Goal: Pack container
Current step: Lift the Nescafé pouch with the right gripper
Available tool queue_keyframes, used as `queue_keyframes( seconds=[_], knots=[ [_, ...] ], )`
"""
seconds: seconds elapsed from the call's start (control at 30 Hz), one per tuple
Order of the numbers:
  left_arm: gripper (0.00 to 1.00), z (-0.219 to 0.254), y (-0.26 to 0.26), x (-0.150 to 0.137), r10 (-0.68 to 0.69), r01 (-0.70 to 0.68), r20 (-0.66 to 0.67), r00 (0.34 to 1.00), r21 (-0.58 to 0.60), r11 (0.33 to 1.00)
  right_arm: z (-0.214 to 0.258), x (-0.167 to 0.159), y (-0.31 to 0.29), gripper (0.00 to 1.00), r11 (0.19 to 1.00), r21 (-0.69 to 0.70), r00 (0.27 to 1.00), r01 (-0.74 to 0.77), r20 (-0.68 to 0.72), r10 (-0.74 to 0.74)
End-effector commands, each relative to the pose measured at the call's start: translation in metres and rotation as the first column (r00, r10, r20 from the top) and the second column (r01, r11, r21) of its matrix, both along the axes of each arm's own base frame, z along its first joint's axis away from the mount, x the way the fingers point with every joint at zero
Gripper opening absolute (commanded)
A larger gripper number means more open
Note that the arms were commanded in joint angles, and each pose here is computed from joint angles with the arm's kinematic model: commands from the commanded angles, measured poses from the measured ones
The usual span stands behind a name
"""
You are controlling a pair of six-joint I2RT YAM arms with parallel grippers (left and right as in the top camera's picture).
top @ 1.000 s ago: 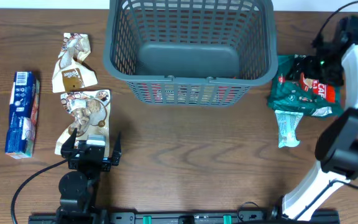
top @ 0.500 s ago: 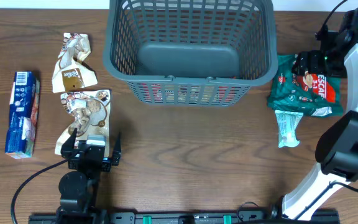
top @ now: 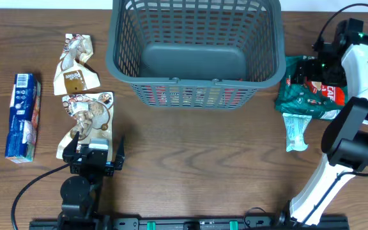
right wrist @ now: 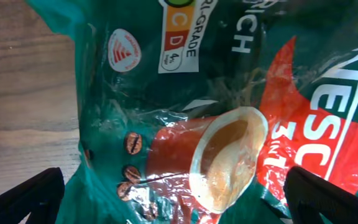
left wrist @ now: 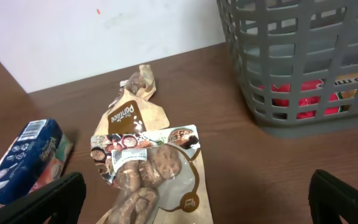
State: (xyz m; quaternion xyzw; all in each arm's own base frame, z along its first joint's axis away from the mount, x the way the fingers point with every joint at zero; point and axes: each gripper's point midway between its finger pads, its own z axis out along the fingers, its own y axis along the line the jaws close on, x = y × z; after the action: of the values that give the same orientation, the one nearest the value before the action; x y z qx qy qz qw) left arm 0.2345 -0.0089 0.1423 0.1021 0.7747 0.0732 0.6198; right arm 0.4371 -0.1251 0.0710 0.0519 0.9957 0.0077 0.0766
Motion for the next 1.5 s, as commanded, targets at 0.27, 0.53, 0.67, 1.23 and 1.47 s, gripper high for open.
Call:
queue_keyframes(
  seconds=[0.27, 0.53, 0.67, 1.23, 1.47],
  knots=[
    [0.99, -0.012, -0.001, 0.0, -0.01, 0.01, -0.025, 1.0, 0.017, 1.0, -0.018, -0.002, -0.002, 0.99, 0.999, -0.017, 0.998, 0.031, -0.047, -0.031],
    [0.99, -0.012, -0.001, 0.0, -0.01, 0.01, -0.025, 1.0, 0.017, 1.0, -0.048, -0.007, 0.0, 0.99, 1.0, 0.001, 0.993, 0.032, -0.111, -0.031],
    [0.99, -0.012, -0.001, 0.0, -0.01, 0.01, -0.025, 1.0, 0.017, 1.0, -0.065, -0.009, 0.004, 0.99, 0.999, 0.022, 0.989, 0.029, -0.144, -0.026],
    [0.99, -0.012, -0.001, 0.0, -0.01, 0.01, -0.025, 1.0, 0.017, 1.0, -0.083, -0.013, 0.009, 0.06, 0.999, 0.045, 0.983, 0.0, -0.182, 0.009],
    [0.99, -0.012, -0.001, 0.0, -0.01, 0.01, -0.025, 1.0, 0.017, 1.0, -0.083, -0.013, 0.009, 0.01, 0.999, 0.045, 0.983, -0.001, -0.181, 0.009]
  ],
)
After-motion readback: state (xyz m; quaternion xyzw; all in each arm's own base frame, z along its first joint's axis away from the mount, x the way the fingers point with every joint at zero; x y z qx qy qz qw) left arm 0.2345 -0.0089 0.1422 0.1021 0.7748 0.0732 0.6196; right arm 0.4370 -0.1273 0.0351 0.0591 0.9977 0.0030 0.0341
